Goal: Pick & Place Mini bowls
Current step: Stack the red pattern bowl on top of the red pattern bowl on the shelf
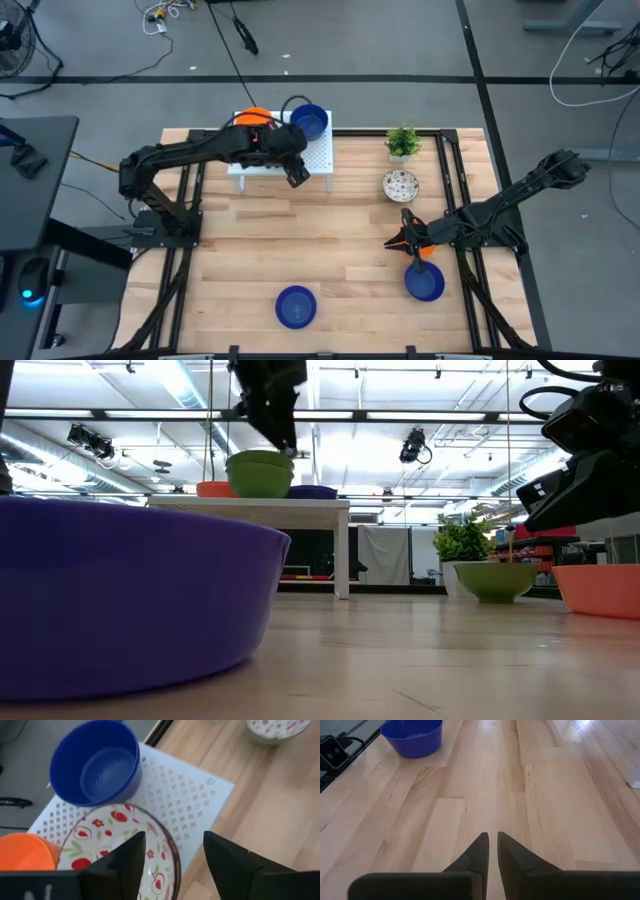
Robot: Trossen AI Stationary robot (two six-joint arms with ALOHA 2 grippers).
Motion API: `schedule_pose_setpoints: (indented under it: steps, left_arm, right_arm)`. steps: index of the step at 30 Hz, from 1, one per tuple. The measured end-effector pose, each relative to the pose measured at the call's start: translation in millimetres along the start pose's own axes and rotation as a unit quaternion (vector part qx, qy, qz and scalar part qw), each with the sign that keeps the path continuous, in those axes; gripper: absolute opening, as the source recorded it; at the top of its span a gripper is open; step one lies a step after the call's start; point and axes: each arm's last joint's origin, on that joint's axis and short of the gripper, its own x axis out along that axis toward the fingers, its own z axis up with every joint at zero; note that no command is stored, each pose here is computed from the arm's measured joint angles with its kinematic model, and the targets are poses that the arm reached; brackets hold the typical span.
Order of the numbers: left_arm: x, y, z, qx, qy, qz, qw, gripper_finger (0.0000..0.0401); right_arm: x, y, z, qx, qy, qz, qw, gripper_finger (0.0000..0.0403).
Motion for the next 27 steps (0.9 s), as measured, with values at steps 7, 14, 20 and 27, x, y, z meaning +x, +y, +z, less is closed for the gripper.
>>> schedule_pose_setpoints:
  steps: [7, 14, 20, 27]
  left_arm:
    - [-0.4, 1.8, -3.7, 0.002, 0.019, 0.003, 1.000, 0.0088]
    - [12.8, -1.7, -15.0, 0.008, 0.042, 0.007, 0.999, 0.0014]
    - [11.5, -0.7, -13.1, 0.011, 0.030, 0.016, 0.999, 0.0013]
    - [-20.2, 9.6, -4.4, -0.005, -0.001, 0.022, 1.000, 0.0005]
  right_arm:
    - [0.0, 0.1, 0.2, 0.000, 0.000, 0.000, 1.000, 0.0041]
    - [0.0, 0.1, 0.2, 0.000, -0.001, 0.000, 1.000, 0.0041]
    - [0.0, 0.1, 0.2, 0.000, 0.000, 0.000, 1.000, 0.0041]
    - [0.0, 0.0, 0.1, 0.000, 0.000, 0.000, 1.000, 0.0041]
